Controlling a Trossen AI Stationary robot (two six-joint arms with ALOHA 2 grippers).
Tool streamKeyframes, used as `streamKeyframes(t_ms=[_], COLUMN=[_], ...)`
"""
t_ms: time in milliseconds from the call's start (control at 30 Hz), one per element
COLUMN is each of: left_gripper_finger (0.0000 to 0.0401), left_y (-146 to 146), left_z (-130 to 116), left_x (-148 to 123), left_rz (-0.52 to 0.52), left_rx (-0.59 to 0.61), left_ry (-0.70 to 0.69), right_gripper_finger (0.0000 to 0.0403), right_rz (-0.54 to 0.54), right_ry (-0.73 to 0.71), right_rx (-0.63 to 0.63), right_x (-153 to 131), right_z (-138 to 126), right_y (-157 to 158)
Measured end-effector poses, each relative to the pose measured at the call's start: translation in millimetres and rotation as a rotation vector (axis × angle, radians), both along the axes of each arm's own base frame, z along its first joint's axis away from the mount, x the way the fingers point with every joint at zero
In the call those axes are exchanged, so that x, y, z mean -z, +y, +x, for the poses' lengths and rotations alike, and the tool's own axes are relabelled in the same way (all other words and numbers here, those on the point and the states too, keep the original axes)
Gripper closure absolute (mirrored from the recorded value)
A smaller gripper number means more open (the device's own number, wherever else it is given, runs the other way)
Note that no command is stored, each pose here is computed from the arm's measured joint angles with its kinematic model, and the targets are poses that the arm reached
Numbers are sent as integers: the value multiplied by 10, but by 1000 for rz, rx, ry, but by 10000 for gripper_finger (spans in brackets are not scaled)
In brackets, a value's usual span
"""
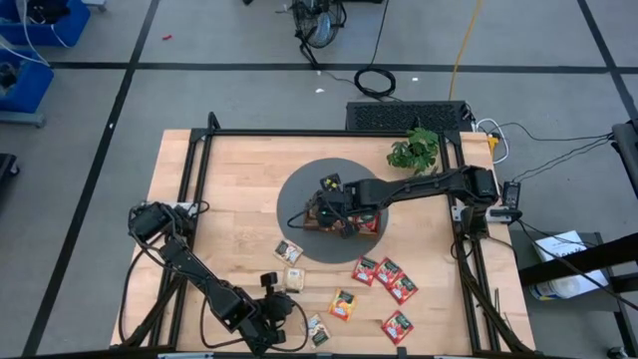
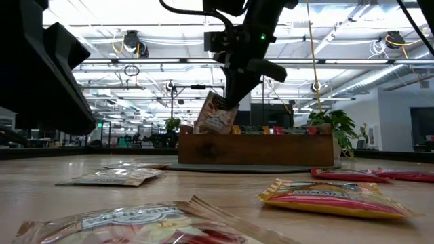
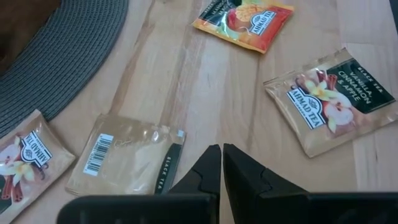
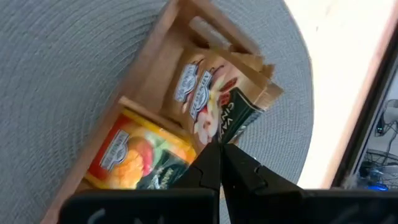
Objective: Pick & Place Tea
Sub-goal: Put the brown tea bag into the left section of the wooden organizer
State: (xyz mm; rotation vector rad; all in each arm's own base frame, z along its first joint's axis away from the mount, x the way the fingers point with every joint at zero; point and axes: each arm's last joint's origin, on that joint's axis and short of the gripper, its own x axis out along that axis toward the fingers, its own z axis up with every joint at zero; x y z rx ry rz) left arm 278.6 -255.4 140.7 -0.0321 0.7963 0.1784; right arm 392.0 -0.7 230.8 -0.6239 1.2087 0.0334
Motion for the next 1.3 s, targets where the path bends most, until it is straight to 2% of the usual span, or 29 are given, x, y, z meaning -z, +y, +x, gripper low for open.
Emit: streamKeyframes(t_ms=[267, 633, 900, 1033, 1300], left_gripper_finger=[375, 375, 375, 375, 375], left_y=[4, 2, 3, 3, 4], left_z=[4, 6, 5, 5, 5], left_x=[-2, -4, -3, -3, -3], left_rz=[8, 7, 13, 13, 14], left_rx=[7, 8, 12, 11, 11], left_ry=[1, -2, 0, 0, 0], right_gripper_finger=[403, 403, 402, 378, 295], right_rz=[-15, -42, -40, -27, -12], right_ry=[-14, 107, 49, 3, -33], right_rx=[-45, -94, -95, -74, -42], right_x=[-4, 388, 394, 380, 348], right_z=[27, 138, 202, 236, 245], right_y=[31, 32, 35, 37, 37])
